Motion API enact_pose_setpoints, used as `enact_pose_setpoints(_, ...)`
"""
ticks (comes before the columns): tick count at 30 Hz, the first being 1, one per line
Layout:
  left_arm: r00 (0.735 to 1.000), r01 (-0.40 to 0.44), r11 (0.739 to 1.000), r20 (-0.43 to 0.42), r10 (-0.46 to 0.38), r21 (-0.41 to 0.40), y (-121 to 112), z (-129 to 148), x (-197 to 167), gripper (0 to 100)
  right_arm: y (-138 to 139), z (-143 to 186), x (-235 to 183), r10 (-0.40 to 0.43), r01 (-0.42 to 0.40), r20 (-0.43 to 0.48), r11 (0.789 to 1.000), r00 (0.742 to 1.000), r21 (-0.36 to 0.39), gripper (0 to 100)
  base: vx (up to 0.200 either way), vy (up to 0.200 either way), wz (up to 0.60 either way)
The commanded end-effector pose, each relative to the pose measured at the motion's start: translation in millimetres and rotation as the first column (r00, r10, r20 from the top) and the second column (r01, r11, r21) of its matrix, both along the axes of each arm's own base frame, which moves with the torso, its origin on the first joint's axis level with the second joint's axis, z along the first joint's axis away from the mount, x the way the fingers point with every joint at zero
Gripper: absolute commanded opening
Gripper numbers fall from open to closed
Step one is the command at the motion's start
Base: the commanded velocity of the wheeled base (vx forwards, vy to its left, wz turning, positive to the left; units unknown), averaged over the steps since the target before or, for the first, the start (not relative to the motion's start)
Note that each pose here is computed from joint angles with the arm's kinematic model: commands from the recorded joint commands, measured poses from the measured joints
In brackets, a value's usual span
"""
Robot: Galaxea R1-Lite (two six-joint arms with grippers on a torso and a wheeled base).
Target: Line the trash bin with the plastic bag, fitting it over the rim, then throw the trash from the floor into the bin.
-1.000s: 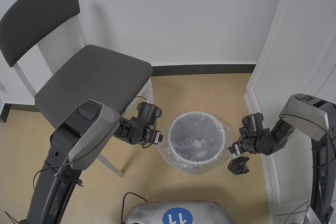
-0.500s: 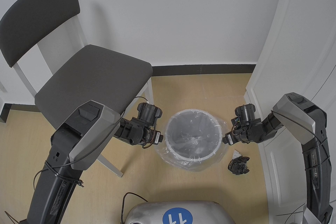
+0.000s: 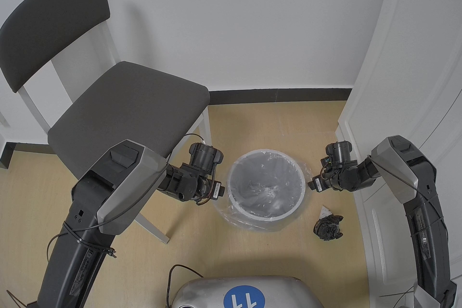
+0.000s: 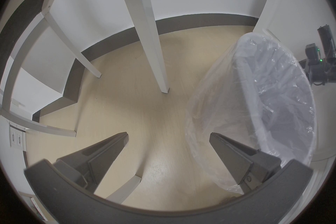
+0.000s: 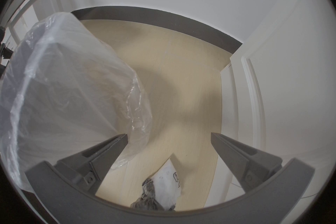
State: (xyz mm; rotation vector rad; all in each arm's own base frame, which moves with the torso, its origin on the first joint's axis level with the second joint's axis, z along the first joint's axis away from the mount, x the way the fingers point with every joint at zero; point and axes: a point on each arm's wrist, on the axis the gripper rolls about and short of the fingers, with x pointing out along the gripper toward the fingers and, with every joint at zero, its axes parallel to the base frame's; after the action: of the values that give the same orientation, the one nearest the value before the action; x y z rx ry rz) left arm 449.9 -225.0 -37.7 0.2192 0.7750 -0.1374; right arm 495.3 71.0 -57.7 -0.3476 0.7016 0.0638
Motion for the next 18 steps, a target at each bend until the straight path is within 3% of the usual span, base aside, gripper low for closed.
enact_pose_setpoints(1,1.0,0.002,1.0,-0.007,-0.002,0.006,-0.2,-4.9,-0.1,100,-2.5,-21.1,7.0,-0.004,0.004,-0.008,1.0,1.0,0.008,100,0.0,0.0,0.0)
enact_pose_setpoints(8,1.0,0.007,1.0,-0.016,-0.006,0.015,-0.2,-11.1,-0.1,100,1.2,-21.8,9.9,0.063,-0.063,-0.002,0.993,0.998,0.103,100,0.0,0.0,0.0)
enact_pose_setpoints(13,1.0,0.0,1.0,-0.01,0.0,0.005,-0.7,-11.9,2.4,100,3.4,-10.8,10.1,0.018,-0.019,0.013,0.988,1.0,0.152,100,0.0,0.0,0.0)
enact_pose_setpoints(18,1.0,0.001,1.0,-0.011,-0.001,0.009,0.8,-12.6,3.0,100,-4.7,20.3,-6.8,-0.048,0.049,-0.005,0.978,0.999,0.201,100,0.0,0.0,0.0)
